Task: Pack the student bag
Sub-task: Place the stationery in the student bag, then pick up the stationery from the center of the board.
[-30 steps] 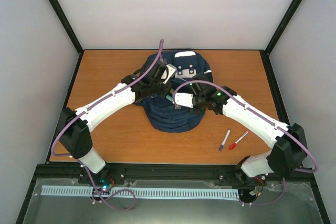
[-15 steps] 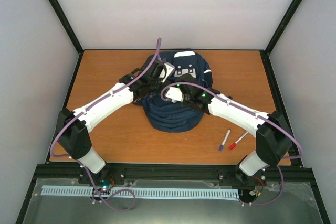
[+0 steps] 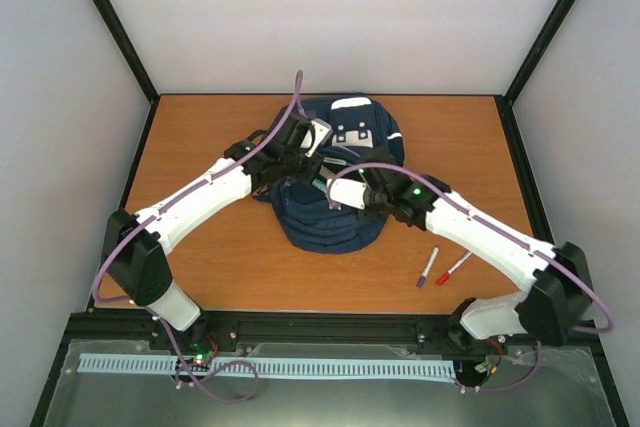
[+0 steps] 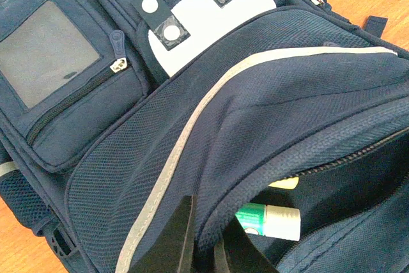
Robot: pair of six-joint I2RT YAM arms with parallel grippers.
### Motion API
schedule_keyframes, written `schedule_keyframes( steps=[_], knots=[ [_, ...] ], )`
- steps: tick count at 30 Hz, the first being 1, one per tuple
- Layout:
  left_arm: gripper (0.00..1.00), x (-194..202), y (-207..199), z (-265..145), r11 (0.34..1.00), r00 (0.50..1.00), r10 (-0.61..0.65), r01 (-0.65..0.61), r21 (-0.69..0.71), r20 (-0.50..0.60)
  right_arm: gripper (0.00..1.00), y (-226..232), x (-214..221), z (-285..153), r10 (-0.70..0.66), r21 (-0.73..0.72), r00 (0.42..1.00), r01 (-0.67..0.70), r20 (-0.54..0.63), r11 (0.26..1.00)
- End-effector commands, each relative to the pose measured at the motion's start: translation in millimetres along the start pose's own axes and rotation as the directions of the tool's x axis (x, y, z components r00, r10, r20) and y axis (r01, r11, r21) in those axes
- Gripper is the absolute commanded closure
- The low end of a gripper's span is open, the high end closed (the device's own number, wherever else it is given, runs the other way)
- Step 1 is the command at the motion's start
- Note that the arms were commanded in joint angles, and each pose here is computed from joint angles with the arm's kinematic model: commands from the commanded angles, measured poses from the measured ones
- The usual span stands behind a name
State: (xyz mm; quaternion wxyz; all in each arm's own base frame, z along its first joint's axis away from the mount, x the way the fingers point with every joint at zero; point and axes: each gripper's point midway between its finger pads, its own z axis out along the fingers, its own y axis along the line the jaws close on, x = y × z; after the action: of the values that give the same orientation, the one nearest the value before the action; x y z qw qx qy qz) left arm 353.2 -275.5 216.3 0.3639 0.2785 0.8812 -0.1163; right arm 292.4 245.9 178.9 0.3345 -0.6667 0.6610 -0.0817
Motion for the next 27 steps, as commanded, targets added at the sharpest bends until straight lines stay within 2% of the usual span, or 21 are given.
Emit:
schedule_keyframes(
  steps=[1, 6, 10, 13, 17, 22, 27],
  knots=[
    [0.99, -40, 0, -30, 0.999, 0.99, -0.038, 0.037, 0.007, 0.133, 0.69, 55, 24, -19, -0.009, -0.182, 1.0, 0.011, 0.015, 0.983],
    [0.99, -39, -1, -29, 0.999, 0.991, -0.039, 0.038, 0.01, 0.128, 0.69, 87, 71, -28, 0.009, -0.278, 0.999, -0.021, -0.042, 0.96],
    [0.99, -39, -2, -30, 0.999, 0.991, -0.039, 0.037, 0.016, 0.125, 0.71, 109, 116, -36, 0.036, -0.36, 0.991, -0.081, -0.132, 0.929],
    [0.99, -40, -2, -30, 0.999, 0.991, -0.039, 0.038, 0.016, 0.126, 0.72, 128, 152, -45, 0.02, -0.421, 0.981, -0.102, -0.195, 0.901],
    [0.99, -39, -4, -30, 0.999, 0.992, -0.042, 0.039, 0.029, 0.121, 0.71, 159, 205, -58, -0.079, -0.499, 0.947, -0.093, -0.312, 0.861],
    [0.99, -40, -8, -32, 0.998, 0.992, -0.046, 0.04, 0.052, 0.121, 0.59, 166, 253, -64, -0.173, -0.467, 0.906, -0.031, -0.386, 0.884],
    [0.99, -40, -9, -33, 0.997, 0.991, -0.053, 0.046, 0.058, 0.121, 0.54, 157, 270, -57, -0.218, -0.428, 0.882, 0.02, -0.418, 0.903]
  ],
)
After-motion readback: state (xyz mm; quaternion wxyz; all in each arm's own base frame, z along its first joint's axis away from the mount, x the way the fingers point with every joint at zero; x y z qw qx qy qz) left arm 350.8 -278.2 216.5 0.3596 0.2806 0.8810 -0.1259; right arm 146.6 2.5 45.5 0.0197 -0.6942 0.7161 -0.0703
